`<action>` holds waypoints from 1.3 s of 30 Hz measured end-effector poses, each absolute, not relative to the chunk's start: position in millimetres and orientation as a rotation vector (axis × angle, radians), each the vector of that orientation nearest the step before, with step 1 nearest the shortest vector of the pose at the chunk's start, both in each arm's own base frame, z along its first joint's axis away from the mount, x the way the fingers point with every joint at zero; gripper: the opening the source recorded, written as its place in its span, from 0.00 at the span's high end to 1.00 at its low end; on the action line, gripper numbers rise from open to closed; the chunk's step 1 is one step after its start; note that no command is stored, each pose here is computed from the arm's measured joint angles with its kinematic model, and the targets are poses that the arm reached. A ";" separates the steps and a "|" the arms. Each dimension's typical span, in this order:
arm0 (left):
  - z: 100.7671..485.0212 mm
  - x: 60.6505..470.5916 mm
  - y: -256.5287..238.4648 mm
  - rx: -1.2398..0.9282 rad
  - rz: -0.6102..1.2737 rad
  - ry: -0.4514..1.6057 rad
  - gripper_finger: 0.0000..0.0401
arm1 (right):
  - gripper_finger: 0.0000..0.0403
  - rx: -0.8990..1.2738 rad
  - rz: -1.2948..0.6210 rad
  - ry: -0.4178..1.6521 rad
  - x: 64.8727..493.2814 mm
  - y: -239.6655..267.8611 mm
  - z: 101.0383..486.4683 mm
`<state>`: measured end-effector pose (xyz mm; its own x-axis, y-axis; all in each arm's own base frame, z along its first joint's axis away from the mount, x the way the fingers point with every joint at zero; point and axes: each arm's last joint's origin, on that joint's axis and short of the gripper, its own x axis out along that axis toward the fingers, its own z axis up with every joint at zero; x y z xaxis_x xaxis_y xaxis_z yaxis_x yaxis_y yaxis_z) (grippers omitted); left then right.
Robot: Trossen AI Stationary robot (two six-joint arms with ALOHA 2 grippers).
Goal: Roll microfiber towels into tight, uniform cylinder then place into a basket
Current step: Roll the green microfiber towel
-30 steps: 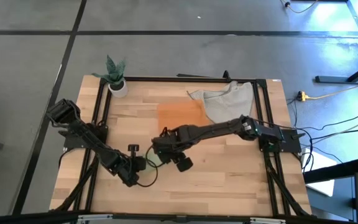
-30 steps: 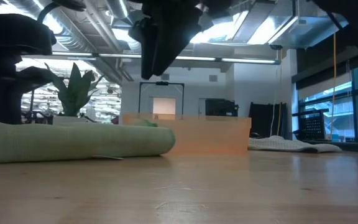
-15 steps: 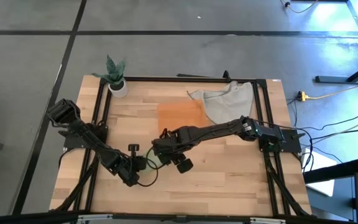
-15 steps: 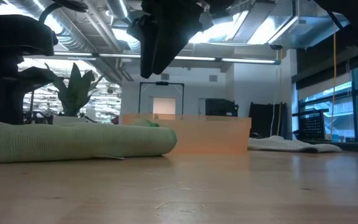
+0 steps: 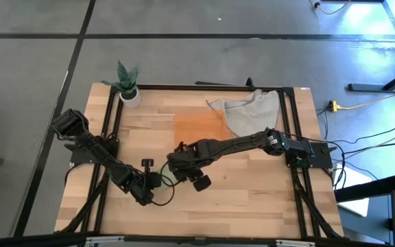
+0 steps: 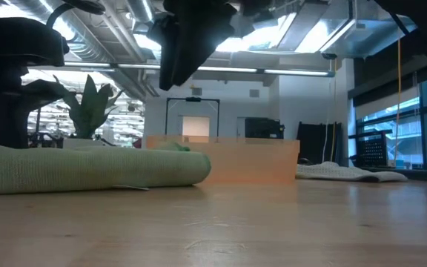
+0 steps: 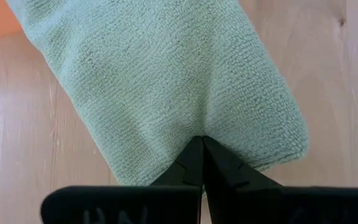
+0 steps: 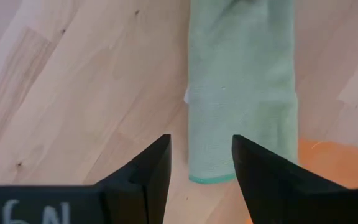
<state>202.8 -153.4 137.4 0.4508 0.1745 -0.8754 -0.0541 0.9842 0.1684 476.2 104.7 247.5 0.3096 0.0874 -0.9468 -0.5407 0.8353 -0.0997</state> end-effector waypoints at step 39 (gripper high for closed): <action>137.4 202.9 -153.4 0.122 0.142 1.095 1.00 | 0.56 -0.436 0.327 1.207 477.8 118.5 212.7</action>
<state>202.9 -153.4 137.4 0.4508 0.1745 -0.8754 -0.0541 0.9842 0.1683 477.8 118.5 212.7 0.3256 0.0128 -0.9454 -0.4661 0.8721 -0.1487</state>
